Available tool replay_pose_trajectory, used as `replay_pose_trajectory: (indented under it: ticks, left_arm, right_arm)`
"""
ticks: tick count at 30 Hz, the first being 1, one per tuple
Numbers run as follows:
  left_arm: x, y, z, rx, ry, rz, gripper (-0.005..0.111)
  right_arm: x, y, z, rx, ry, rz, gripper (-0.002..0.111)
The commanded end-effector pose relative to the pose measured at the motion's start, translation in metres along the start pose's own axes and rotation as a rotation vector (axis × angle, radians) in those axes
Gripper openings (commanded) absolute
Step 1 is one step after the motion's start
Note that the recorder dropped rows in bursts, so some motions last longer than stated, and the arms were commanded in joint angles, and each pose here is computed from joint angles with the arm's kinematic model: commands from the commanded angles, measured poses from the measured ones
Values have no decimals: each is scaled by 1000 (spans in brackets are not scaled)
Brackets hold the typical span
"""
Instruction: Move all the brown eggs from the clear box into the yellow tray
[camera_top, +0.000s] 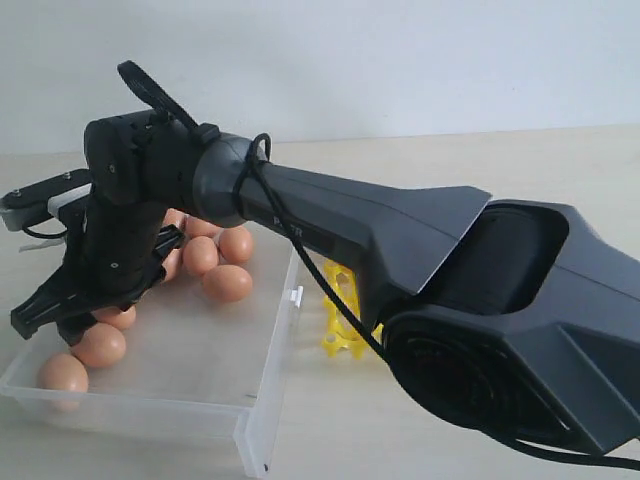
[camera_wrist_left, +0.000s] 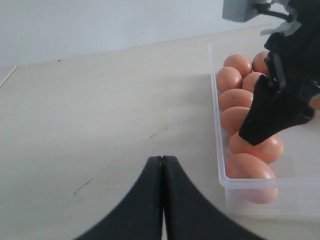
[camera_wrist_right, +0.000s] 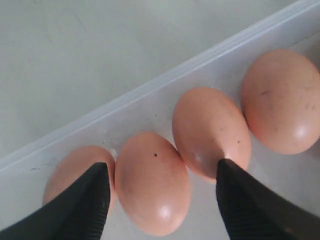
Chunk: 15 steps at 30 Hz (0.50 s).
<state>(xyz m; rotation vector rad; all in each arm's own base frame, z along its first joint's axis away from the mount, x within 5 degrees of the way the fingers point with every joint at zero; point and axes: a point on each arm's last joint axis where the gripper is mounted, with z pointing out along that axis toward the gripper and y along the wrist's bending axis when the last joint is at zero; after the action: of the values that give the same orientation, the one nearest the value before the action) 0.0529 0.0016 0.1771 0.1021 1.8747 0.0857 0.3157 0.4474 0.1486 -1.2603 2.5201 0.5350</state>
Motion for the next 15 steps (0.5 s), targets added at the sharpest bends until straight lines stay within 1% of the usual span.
replay_pose_trajectory:
  ticks: [1, 8, 11, 15]
  left_arm:
    - [-2, 0, -1, 6, -16, -7, 0]
    - [-2, 0, -1, 6, -16, -7, 0]
    - [-2, 0, -1, 6, -16, -7, 0]
    - [-2, 0, -1, 6, -16, -7, 0]
  right_arm:
    - [0, 2, 8, 7, -16, -35, 59]
    - [1, 0, 14, 11, -19, -36, 59]
    - [3, 7, 16, 3, 1, -46, 59]
    - [2, 11, 9, -29, 5, -25, 59]
